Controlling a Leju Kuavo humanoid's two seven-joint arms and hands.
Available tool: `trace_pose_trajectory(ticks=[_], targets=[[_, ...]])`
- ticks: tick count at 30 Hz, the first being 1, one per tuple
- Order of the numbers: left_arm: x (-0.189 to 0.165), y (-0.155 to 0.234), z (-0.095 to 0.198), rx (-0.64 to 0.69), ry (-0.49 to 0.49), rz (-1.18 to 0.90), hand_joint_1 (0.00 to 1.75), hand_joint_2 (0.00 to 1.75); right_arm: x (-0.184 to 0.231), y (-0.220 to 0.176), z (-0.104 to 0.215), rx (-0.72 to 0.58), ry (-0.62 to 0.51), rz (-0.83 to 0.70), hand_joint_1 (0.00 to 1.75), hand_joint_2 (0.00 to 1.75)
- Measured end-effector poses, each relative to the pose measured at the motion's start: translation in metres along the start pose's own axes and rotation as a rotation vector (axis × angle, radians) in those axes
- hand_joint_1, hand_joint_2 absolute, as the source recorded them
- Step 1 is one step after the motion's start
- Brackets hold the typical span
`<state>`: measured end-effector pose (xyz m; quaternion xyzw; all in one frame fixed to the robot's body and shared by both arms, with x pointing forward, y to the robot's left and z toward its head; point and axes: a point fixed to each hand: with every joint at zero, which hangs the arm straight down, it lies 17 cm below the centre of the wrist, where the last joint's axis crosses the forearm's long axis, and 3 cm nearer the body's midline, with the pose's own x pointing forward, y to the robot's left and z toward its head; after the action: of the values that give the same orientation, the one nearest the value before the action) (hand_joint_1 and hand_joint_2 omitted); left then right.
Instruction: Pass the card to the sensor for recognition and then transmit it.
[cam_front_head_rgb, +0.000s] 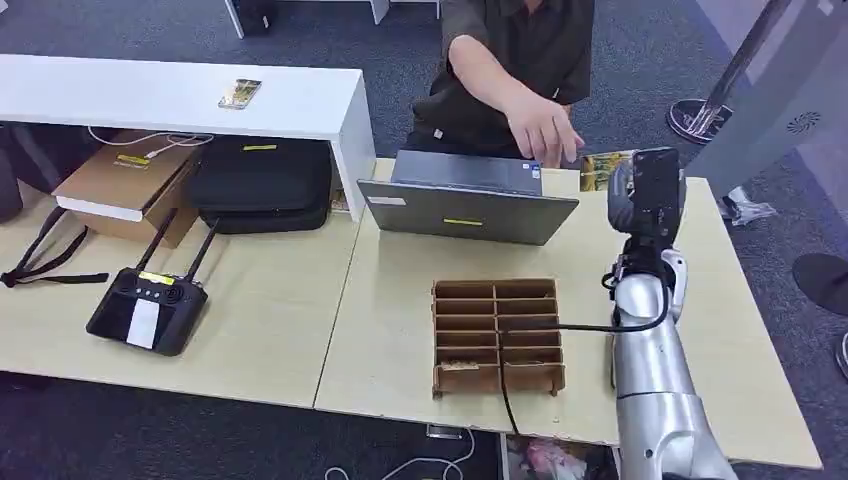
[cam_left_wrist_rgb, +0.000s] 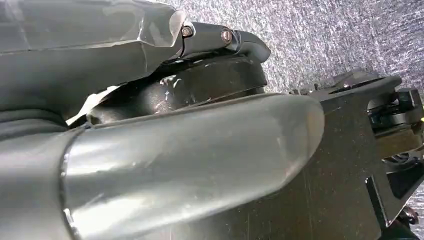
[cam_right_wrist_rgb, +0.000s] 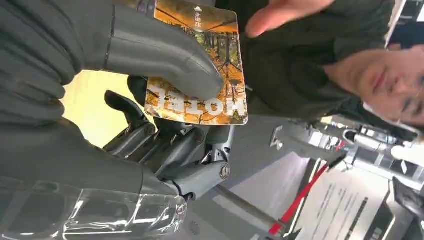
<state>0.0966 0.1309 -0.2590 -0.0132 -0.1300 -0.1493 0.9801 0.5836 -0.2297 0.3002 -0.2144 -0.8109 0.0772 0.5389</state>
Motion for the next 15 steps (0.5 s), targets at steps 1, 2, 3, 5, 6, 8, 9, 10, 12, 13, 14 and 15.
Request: trace_pose_trajectory(ticks=[1,2,3,5,6,8,9,10,12,13,14,15], targets=[[0.0,0.0,0.0,-0.001,0.001,-0.003,0.0,0.0,0.002,0.006,-0.003,0.013,-0.001,0.004,1.71,1.75],[0.001,0.0,0.0,-0.001,0.003,-0.008,0.0,0.0,0.003,0.011,-0.004,0.026,0.0,0.007,1.71,1.75],[0.002,0.0,0.0,-0.002,0.001,-0.011,0.0,0.0,0.004,0.016,-0.005,0.04,0.001,0.011,1.75,1.75],[0.003,0.0,0.0,-0.003,0.0,-0.016,0.0,0.0,0.007,0.026,-0.007,0.063,-0.001,0.017,1.71,1.75],[0.004,-0.001,0.0,-0.007,-0.002,-0.018,0.0,0.0,0.009,0.031,-0.008,0.073,-0.002,0.021,1.71,1.75],[0.006,-0.002,0.0,-0.009,-0.004,-0.025,0.0,0.0,0.012,0.037,-0.012,0.088,0.0,0.026,1.73,1.75],[0.006,-0.002,0.0,-0.008,-0.006,-0.028,0.0,0.0,0.013,0.04,-0.012,0.098,0.001,0.029,1.75,1.75],[0.007,-0.002,0.0,-0.007,-0.007,-0.029,0.0,0.0,0.013,0.044,-0.013,0.107,0.003,0.032,1.75,1.75],[0.007,-0.002,0.0,-0.006,-0.007,-0.029,0.0,0.0,0.013,0.044,-0.013,0.108,0.003,0.032,1.75,1.75],[0.007,-0.002,0.0,-0.006,-0.007,-0.029,0.0,0.0,0.013,0.044,-0.013,0.109,0.003,0.033,1.75,1.75],[0.007,-0.002,0.0,-0.007,-0.007,-0.029,0.0,0.0,0.013,0.045,-0.013,0.109,0.003,0.034,1.73,1.75],[0.008,-0.002,0.0,-0.005,-0.01,-0.03,0.0,0.0,0.015,0.051,-0.014,0.125,0.003,0.04,1.26,1.75]])
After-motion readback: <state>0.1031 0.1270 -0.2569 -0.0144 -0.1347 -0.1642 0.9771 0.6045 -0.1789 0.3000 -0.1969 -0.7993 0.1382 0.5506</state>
